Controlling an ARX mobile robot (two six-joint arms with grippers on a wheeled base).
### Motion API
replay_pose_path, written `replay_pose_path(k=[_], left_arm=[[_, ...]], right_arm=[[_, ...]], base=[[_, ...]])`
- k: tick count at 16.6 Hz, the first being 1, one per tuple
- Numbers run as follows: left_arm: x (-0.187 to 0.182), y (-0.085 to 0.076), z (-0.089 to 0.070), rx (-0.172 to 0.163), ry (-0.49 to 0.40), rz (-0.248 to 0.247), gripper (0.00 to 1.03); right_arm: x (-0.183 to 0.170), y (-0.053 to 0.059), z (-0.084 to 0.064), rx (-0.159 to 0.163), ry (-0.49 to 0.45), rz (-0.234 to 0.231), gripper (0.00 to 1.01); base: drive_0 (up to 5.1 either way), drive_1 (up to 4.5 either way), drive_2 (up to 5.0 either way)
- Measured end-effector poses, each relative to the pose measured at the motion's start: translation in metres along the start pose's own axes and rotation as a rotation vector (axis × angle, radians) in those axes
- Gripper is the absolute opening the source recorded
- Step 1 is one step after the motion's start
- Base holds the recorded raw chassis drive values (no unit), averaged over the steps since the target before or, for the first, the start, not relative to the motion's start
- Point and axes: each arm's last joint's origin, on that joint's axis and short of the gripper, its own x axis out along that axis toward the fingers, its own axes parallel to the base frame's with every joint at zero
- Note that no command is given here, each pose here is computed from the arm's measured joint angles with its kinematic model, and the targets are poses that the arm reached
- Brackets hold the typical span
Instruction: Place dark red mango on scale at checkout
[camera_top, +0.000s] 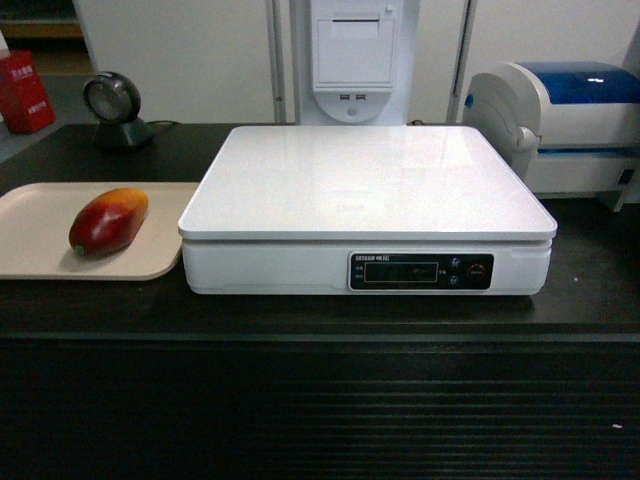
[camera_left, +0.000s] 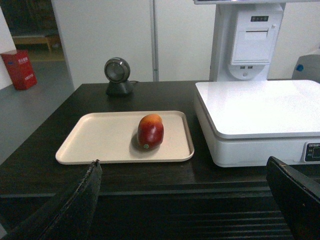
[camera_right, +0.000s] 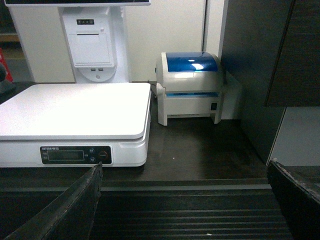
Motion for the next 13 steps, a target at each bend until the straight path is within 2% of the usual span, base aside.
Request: replay_pose_path(k=[2, 3, 4, 6, 8, 10, 11, 12, 13], left_arm=[[0.0, 0.0, 0.0, 0.0, 0.0, 0.0, 0.98], [0.0, 0.0, -0.002, -0.007, 0.055, 0.05, 0.98], [0.003, -0.003, -0.001, -0.002, 0.117, 0.134, 0.98], [0.015, 0.003, 0.011, 0.001, 0.08, 0.212, 0.98], [0.035, 0.011, 0.021, 0.027, 0.046, 0.184, 0.98], [0.066, 0.022, 0.031, 0.061, 0.022, 0.134, 0.98], [0.094, 0.032, 0.041, 0.083, -0.005, 0.112, 0.98], [0.122, 0.044, 0.048, 0.088, -0.01, 0.106, 0.98], [0.159, 0.055, 0.049, 0.08, 0.04, 0.083, 0.98]], right_arm=[[0.0, 0.0, 0.0, 0.0, 0.0, 0.0, 0.98], [0.0, 0.0, 0.0, 0.0, 0.0, 0.0, 0.98], [0.0, 0.0, 0.0, 0.0, 0.0, -0.001, 0.98], [0.0, 0.0, 0.0, 0.0, 0.0, -0.001, 0.98], [0.0, 0.0, 0.0, 0.0, 0.0, 0.0, 0.98], [0.0, 0.0, 0.0, 0.0, 0.0, 0.0, 0.98], [0.0, 0.0, 0.0, 0.0, 0.0, 0.0, 0.98], [0.0, 0.0, 0.0, 0.0, 0.0, 0.0, 0.98], [0.0, 0.0, 0.0, 0.0, 0.0, 0.0, 0.98]], base=[[0.0, 0.0, 0.0], [0.0, 0.0, 0.0], [0.0, 0.0, 0.0], [0.0, 0.0, 0.0], [0.0, 0.0, 0.0], [0.0, 0.0, 0.0], [0.0, 0.0, 0.0], [0.0, 0.0, 0.0], [0.0, 0.0, 0.0]])
